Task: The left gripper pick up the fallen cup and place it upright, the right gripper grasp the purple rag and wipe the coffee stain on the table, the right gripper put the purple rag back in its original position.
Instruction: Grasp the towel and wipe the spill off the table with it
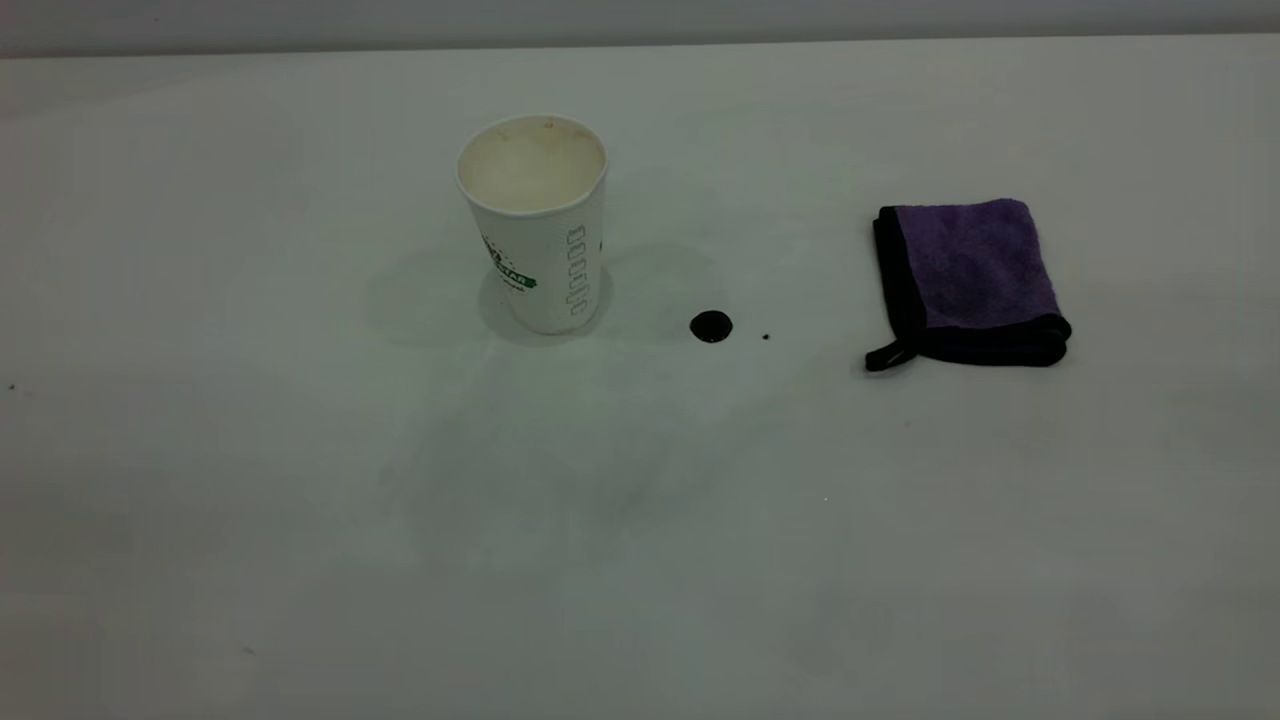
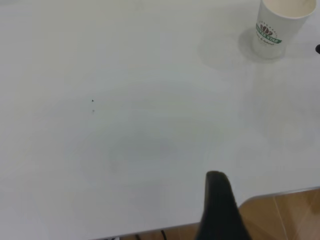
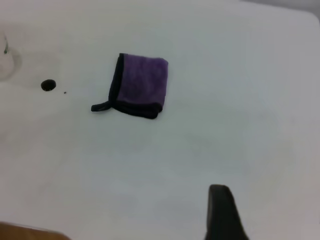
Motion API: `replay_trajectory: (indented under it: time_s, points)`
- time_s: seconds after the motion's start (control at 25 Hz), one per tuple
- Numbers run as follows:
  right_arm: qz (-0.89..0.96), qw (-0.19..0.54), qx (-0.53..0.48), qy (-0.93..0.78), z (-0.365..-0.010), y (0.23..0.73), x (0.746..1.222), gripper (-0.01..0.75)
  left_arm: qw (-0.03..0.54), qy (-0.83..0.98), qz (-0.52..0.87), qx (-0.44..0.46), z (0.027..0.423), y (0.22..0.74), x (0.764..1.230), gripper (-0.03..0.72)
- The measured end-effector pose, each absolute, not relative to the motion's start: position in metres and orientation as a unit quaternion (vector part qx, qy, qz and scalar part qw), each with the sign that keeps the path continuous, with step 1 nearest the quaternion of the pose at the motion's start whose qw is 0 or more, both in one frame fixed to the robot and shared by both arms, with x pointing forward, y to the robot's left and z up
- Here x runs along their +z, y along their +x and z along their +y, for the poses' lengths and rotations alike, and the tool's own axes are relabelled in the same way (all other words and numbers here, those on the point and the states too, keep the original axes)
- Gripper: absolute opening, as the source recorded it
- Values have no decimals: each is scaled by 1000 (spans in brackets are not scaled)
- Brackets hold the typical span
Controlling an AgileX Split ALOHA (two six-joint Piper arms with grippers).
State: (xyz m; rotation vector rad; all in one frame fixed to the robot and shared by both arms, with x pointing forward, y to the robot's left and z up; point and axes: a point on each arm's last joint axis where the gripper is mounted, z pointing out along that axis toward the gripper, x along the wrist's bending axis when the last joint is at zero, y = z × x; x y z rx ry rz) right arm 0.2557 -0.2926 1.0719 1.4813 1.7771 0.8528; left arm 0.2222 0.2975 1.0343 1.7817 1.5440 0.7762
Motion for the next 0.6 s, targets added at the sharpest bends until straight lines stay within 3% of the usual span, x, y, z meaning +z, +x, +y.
replay_trajectory:
  time_s: [0.28,0.6]
  points:
    - [733,269,317,538,-283,322,1081,524,324,679,589,295,297,222,1034,550]
    - [780,177,302,518,-272,421,1036,524,324,679,589,295,297,222,1034,550]
